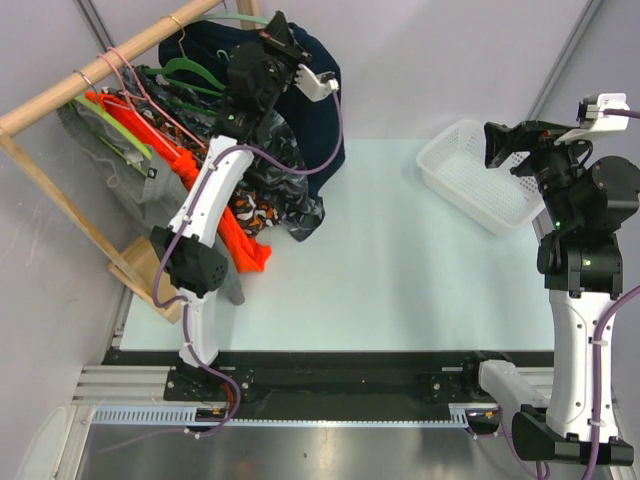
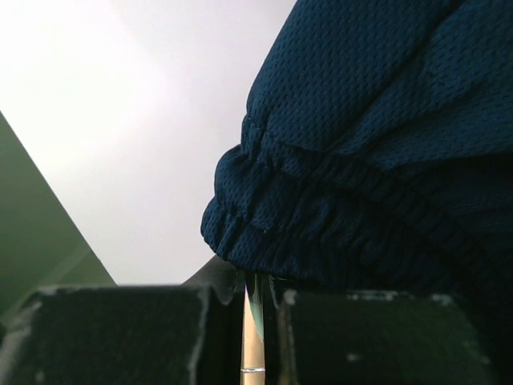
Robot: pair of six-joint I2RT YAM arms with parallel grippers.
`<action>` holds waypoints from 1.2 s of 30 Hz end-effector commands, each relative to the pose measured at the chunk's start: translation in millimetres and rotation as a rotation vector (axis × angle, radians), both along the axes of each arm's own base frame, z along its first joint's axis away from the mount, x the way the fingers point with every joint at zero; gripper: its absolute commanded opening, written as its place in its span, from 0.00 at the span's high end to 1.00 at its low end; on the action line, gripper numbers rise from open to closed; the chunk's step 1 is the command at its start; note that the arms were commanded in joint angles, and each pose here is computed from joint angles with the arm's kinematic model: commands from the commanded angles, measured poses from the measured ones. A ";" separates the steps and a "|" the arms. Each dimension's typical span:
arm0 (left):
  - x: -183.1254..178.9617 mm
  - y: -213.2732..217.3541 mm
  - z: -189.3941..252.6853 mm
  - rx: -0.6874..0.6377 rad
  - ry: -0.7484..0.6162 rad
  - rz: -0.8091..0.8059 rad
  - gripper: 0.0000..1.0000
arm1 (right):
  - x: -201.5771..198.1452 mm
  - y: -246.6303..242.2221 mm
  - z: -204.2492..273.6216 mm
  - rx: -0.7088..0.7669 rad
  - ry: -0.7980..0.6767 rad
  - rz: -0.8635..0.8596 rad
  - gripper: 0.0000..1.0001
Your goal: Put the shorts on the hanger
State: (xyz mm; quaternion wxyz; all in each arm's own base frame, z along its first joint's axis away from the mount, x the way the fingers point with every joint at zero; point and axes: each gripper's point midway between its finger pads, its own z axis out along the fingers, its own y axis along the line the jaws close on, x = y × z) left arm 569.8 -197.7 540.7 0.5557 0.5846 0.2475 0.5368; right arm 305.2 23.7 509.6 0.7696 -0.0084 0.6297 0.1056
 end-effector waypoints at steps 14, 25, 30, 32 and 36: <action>-19.1 29.7 15.4 -0.013 -0.024 0.019 0.76 | -10.7 3.8 19.8 -0.012 -0.055 0.021 0.00; -67.3 6.4 0.3 0.003 0.009 -0.035 0.21 | -9.8 6.2 13.4 0.002 -0.028 0.035 0.00; -90.0 4.3 3.8 0.004 0.029 -0.017 0.08 | -11.1 7.0 12.6 0.000 -0.025 0.039 0.00; -103.4 0.9 10.0 -0.005 0.023 -0.021 0.02 | -10.5 7.6 11.1 0.003 -0.018 0.043 0.00; -124.2 -10.0 15.0 -0.074 0.051 -0.018 0.00 | -8.8 9.5 0.6 0.004 0.021 0.055 0.00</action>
